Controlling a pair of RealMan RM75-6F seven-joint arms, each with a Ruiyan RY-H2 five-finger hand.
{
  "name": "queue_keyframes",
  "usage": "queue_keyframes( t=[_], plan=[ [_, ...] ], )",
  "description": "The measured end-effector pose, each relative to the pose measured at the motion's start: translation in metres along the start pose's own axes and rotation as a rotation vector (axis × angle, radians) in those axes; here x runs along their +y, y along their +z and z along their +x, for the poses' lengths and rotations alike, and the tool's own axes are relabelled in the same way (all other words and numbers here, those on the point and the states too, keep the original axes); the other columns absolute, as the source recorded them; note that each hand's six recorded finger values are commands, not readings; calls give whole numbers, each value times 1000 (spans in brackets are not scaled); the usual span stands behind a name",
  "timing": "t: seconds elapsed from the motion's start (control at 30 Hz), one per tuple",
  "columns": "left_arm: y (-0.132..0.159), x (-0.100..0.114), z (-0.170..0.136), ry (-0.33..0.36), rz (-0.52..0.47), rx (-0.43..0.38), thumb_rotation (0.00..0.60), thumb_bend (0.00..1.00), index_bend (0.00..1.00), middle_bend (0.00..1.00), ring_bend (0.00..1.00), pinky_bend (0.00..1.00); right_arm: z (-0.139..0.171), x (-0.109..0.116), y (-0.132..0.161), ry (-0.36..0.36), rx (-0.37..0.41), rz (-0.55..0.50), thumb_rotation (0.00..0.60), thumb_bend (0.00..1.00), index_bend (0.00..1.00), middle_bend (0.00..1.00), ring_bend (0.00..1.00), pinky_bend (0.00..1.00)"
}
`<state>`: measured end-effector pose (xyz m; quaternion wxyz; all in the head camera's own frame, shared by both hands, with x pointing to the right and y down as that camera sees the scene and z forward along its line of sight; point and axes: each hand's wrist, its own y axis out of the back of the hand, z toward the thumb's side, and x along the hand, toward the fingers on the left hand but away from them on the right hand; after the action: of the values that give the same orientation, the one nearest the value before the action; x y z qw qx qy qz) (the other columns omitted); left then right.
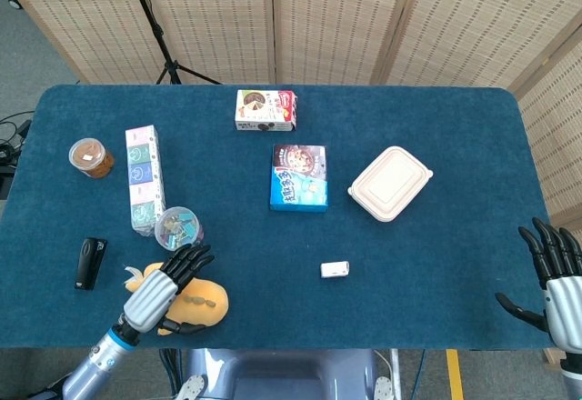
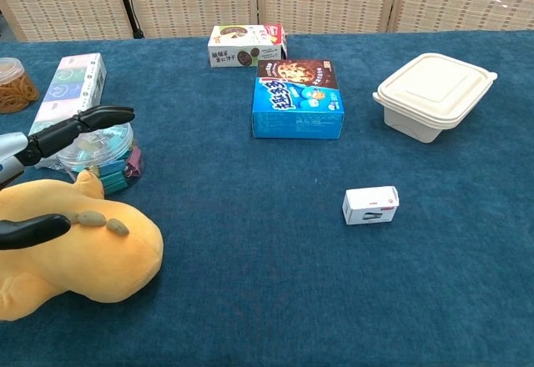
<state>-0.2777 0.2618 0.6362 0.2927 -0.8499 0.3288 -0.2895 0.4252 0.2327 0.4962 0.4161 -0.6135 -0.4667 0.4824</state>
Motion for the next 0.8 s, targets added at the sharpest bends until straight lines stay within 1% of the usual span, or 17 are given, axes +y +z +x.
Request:
queue_keyframes(
  t=[0.1, 0.2, 0.37, 0.5, 0.8],
  plan=[
    [12, 2, -2, -7, 10, -18, 63, 0, 0, 0, 0, 0, 0, -1, 0, 2, 0, 0, 600, 0, 0, 0, 0, 0],
    [23, -1, -2, -26, 41, -26, 62, 0, 0, 0, 0, 0, 0, -1, 1, 3, 2, 1, 600, 0, 0, 0, 0, 0],
    [37, -14, -1, -86, 116, -11, 62, 0, 0, 0, 0, 0, 0, 0, 0, 0, -1, -2, 600, 0, 0, 0, 0, 0],
    [39, -29, 1, -138, 147, 20, 64, 0, 0, 0, 0, 0, -1, 1, -1, -1, 0, -4, 600, 0, 0, 0, 0, 0],
    [25, -46, 4, -149, 169, 49, 63, 0, 0, 0, 0, 0, 0, 2, 0, -3, 1, -6, 600, 0, 0, 0, 0, 0]
  ],
)
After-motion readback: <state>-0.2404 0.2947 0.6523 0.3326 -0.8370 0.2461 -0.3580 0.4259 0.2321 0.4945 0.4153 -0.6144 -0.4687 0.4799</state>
